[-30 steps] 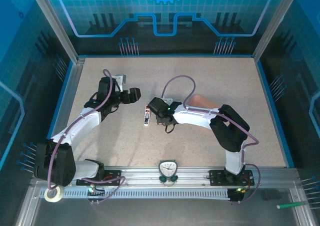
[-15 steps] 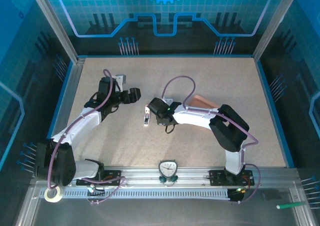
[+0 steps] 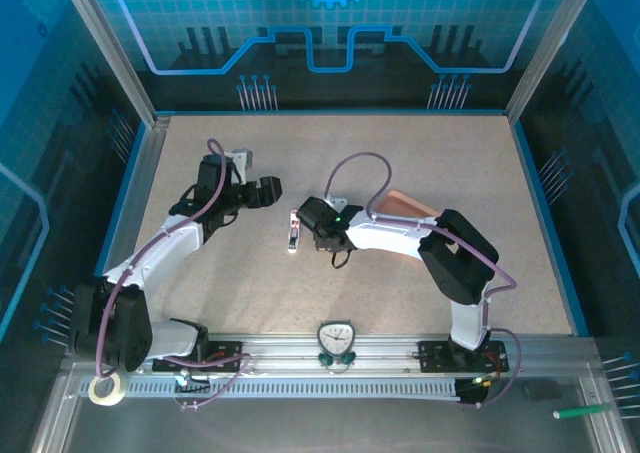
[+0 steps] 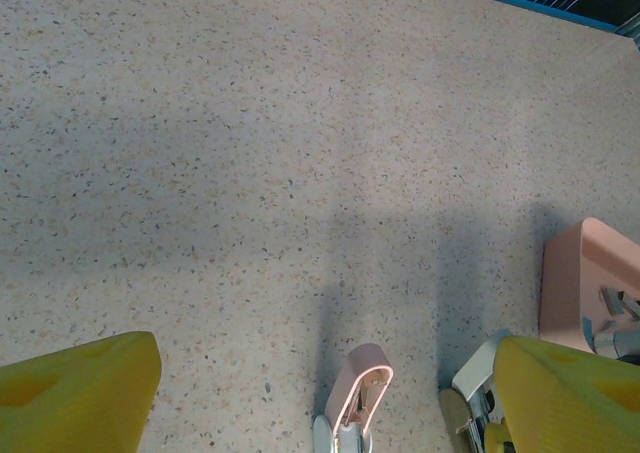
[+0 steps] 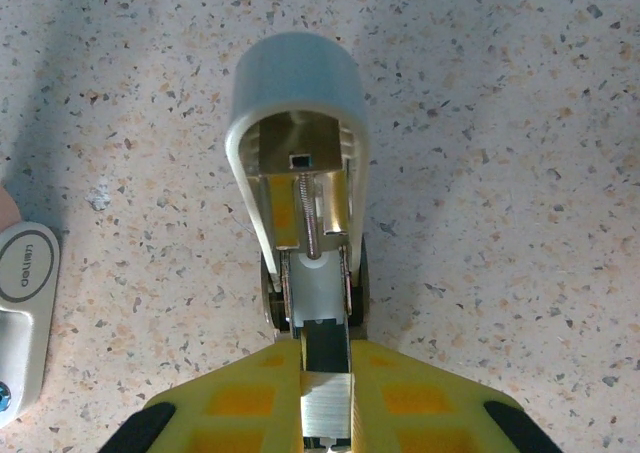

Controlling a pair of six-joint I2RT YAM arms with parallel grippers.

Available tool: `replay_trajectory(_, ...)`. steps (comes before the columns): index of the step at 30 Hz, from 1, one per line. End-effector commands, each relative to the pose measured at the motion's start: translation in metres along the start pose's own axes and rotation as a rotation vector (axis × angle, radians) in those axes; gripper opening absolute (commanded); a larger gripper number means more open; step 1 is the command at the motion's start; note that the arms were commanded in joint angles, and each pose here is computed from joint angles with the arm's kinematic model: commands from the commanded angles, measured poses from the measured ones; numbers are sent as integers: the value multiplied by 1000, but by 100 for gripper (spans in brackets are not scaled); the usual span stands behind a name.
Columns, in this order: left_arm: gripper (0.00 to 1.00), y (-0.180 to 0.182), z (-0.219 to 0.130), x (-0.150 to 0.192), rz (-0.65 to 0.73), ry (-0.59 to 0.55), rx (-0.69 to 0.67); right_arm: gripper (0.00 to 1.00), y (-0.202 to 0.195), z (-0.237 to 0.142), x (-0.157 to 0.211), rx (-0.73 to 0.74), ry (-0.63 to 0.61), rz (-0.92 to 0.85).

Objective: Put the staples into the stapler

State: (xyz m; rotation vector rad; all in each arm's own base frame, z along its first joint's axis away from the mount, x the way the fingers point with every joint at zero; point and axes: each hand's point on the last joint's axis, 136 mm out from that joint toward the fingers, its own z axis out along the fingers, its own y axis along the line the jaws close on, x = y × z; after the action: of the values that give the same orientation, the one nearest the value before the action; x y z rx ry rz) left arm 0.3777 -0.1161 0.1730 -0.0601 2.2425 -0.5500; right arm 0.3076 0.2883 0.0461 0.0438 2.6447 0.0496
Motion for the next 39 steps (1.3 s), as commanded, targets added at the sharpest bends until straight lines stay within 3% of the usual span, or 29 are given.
replay_trajectory(1, 87, -2, 4, 9, 15, 21, 19, 16, -4, 0, 7, 24, 2, 3)
replay_trajectory(9, 87, -3, 4, 9, 19, 20, 21, 16, -4, -2, 5, 25, -5, 4)
replay_trajectory(19, 87, -3, 5, 9, 16, 24, 24, 16, 4, -22, -14, -28, -125, -13)
replay_trajectory(39, 87, -5, 5, 10, 18, 27, 27, 16, -3, -4, -2, 9, -76, -23)
